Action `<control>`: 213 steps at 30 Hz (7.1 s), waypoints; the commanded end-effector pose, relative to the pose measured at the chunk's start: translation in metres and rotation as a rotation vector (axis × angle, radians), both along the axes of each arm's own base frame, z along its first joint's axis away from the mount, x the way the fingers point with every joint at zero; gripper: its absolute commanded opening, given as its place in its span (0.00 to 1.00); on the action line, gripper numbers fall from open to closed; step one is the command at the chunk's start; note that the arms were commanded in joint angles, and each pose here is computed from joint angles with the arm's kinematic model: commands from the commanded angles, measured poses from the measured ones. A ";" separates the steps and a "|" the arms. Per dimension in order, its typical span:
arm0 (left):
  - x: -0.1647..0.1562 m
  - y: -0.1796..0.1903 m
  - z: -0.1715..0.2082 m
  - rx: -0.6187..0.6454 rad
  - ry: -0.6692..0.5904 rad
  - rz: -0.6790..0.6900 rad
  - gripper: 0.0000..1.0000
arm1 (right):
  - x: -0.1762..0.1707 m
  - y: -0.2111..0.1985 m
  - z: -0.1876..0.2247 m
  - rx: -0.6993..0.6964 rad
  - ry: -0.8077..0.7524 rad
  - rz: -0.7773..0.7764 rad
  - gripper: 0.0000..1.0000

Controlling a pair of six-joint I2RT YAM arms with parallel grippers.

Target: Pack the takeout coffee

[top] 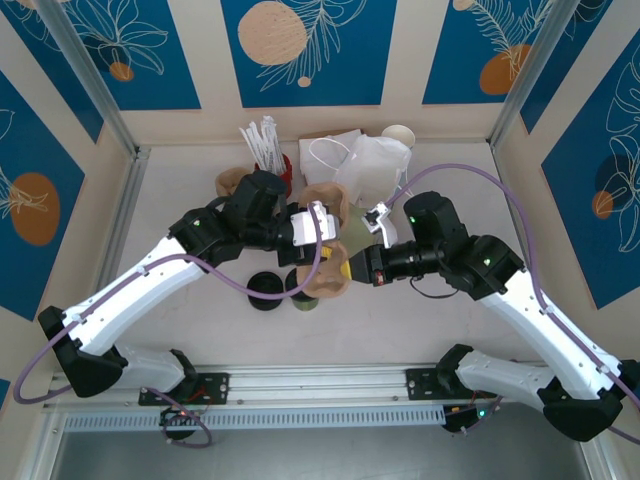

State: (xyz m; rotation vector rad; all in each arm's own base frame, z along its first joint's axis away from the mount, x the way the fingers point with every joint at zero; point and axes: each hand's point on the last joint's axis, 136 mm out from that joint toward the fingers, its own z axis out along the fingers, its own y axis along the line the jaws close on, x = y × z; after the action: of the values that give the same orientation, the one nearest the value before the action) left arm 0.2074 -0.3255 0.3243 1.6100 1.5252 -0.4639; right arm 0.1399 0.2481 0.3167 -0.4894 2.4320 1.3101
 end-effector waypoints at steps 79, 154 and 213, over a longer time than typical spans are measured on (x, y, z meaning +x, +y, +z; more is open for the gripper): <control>0.035 -0.057 0.092 -0.232 0.094 0.075 0.36 | 0.196 -0.115 -0.013 -0.285 0.066 -0.531 0.05; 0.059 -0.092 -0.046 0.018 0.632 0.097 0.37 | 0.072 -0.137 -0.002 -0.351 0.110 -0.461 0.43; 0.086 -0.084 -0.060 0.027 0.639 0.179 0.34 | 0.011 -0.112 -0.052 -0.305 0.226 -0.279 0.41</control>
State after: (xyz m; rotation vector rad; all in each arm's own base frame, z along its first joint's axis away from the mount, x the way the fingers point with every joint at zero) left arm 0.2839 -0.4119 0.2592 1.4170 2.1335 -0.9305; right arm 0.1643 0.1343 0.2636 -0.0215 2.7577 0.9010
